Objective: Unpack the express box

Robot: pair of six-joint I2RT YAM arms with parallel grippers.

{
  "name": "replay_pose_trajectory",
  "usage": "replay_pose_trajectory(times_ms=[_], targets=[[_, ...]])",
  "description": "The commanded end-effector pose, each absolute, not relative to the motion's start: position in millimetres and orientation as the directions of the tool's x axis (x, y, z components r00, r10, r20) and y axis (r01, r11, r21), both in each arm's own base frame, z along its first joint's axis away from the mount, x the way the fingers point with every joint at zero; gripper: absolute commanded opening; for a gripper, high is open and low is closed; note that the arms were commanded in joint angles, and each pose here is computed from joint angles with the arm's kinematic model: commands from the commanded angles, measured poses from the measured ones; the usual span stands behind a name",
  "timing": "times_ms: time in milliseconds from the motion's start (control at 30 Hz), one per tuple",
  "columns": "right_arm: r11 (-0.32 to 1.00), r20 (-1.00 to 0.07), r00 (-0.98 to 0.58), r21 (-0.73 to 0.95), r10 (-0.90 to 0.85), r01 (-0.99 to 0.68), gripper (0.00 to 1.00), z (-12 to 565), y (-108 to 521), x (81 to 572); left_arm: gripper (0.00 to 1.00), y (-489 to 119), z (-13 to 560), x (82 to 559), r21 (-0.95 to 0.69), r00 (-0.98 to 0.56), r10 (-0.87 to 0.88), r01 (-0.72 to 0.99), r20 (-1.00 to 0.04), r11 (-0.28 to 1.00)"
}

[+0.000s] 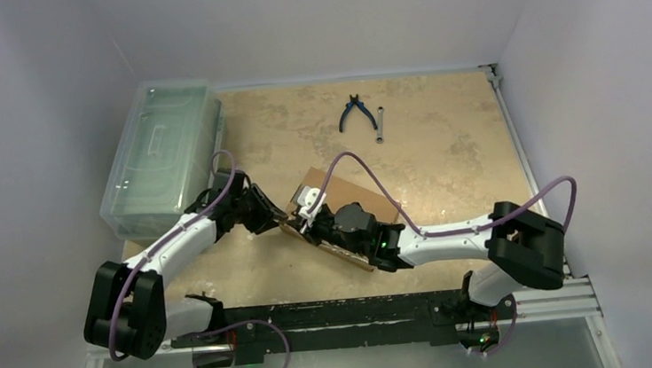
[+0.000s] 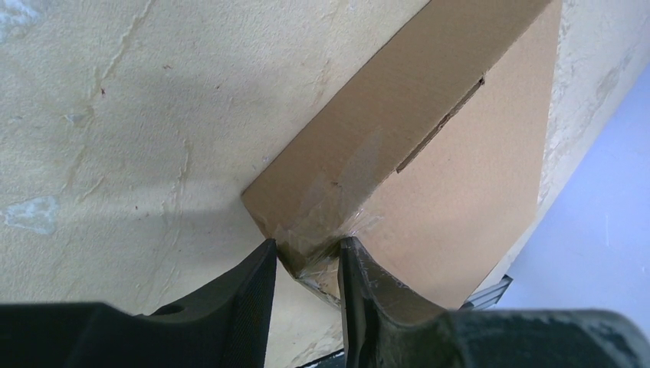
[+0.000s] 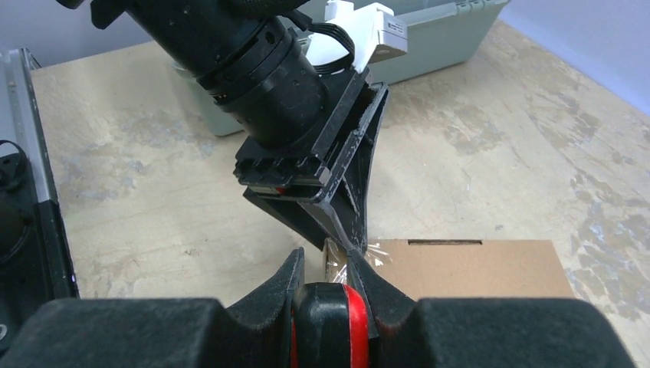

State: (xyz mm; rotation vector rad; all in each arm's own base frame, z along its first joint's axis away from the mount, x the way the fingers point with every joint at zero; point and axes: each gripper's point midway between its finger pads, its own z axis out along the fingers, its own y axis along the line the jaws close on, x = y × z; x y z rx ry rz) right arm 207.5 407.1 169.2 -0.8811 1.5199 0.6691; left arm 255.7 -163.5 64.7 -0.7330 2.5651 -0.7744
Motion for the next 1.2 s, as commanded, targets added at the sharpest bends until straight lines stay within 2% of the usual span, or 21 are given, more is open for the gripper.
replay_pose_trajectory(times_ms=[0,1167], targets=[[0.568,-0.986,-0.050,-0.050,-0.159,-0.821,0.00,178.5,388.0,199.7,0.30,-134.8,47.5,266.8,-0.472,-0.766,-0.573,-0.406,-0.291,0.782],[0.611,-0.976,-0.102,-0.037,-0.191,-0.791,0.00,168.7,327.4,178.1,0.31,-123.4,49.8,275.2,-0.424,-0.756,-0.561,-0.411,-0.336,0.807]])
